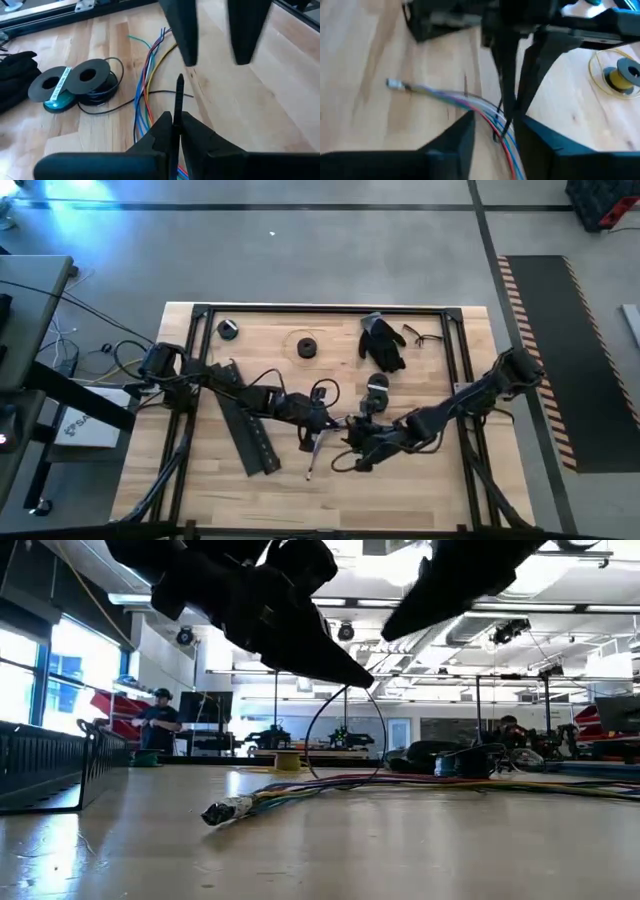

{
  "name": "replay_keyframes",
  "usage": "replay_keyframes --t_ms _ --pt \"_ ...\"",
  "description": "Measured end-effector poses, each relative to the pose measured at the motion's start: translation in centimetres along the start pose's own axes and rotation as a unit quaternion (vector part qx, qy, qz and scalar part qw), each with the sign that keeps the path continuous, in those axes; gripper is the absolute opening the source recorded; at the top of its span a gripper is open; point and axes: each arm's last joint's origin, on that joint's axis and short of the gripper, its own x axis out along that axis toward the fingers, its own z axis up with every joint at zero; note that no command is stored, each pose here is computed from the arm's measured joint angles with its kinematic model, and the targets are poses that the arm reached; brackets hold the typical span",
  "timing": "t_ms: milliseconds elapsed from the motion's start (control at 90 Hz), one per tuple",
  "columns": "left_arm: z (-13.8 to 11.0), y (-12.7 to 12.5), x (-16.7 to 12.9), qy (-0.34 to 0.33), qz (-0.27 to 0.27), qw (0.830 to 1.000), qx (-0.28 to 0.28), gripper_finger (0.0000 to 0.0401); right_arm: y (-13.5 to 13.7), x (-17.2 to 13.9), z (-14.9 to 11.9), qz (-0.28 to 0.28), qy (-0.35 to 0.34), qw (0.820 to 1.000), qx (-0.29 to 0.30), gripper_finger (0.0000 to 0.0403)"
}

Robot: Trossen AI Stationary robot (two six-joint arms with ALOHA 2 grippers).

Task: Ziptie cables
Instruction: Wrap the cables together using a black zip tie

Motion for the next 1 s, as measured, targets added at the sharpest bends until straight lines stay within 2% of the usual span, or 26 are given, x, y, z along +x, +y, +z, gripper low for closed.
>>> replay_keyframes --t_ms 111,233,389,833,1000 --pt "0.0 -0.1 0.0 0.003 0.001 1.000 0.001 0.0010 -0.7 0.8 -0.2 -0.020 0.015 0.999 0.024 0.0177" --pt "0.0 -0.2 0.0 0.003 0.000 1.000 0.002 0.0010 -0.9 1.4 -0.1 -0.020 0.013 0.999 0.034 0.0174" --pt "0.0 -0.2 0.0 0.003 0.001 1.000 0.001 0.0010 -1.2 1.7 0.1 0.008 0.020 0.999 0.045 0.0134" --pt "0.0 -0.2 0.0 0.002 0.001 1.000 0.001 0.0009 -0.9 2.5 -0.4 -0.001 0.025 0.999 0.034 0.0012" --pt "0.1 -0.2 -0.1 0.000 0.002 1.000 0.000 0.0009 -0.6 2.2 -0.8 -0.018 0.029 0.999 0.030 0.0002"
